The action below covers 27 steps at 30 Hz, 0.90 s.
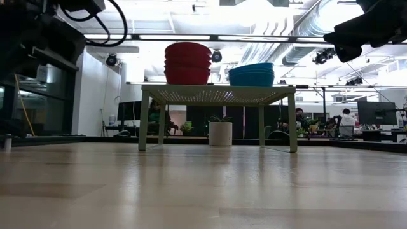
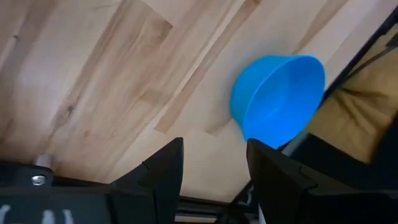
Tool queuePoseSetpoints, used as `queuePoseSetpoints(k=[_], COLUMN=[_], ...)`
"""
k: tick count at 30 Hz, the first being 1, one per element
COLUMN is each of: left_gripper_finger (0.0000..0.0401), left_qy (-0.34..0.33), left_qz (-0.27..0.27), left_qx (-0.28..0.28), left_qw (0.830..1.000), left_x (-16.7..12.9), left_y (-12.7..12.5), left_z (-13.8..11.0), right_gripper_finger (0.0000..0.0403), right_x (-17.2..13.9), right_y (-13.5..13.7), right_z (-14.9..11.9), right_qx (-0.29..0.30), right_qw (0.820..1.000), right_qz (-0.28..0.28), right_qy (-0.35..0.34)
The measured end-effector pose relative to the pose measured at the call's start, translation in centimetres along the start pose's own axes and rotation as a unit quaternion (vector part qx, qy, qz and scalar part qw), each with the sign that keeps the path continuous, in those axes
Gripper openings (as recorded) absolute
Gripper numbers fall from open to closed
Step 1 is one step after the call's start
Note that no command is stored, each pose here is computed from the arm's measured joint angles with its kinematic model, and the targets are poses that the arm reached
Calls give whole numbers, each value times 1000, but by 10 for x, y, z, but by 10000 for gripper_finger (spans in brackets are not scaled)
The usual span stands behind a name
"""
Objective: Pick & Place Mini bowls
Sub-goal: Stack the blue bowl on the blue bowl on the shelf
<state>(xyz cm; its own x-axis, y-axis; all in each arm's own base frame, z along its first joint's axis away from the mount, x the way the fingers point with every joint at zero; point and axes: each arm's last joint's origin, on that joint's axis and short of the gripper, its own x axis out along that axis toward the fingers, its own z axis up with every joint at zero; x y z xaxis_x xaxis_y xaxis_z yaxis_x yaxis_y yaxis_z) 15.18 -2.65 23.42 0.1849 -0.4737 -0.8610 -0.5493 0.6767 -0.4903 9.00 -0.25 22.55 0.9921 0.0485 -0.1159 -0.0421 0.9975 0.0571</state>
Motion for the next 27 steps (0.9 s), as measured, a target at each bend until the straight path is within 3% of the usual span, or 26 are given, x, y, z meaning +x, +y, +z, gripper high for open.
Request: queuePoseSetpoints(k=[14,21,27], left_gripper_finger=[172,172,172], left_qy=[1,7,-25], left_qz=[40,50,66], left_qx=[40,57,31], left_qw=[998,997,997], left_x=[10,27,38], left_y=[-11,-22,-32], left_z=[-15,-9,-13], right_gripper_finger=[130,130,130], right_x=[0,0,0], right_y=[0,0,0], right_z=[0,0,0], right_qx=[0,0,0], right_qw=[1000,1000,1000], right_qz=[0,0,0], right_qy=[0,0,0])
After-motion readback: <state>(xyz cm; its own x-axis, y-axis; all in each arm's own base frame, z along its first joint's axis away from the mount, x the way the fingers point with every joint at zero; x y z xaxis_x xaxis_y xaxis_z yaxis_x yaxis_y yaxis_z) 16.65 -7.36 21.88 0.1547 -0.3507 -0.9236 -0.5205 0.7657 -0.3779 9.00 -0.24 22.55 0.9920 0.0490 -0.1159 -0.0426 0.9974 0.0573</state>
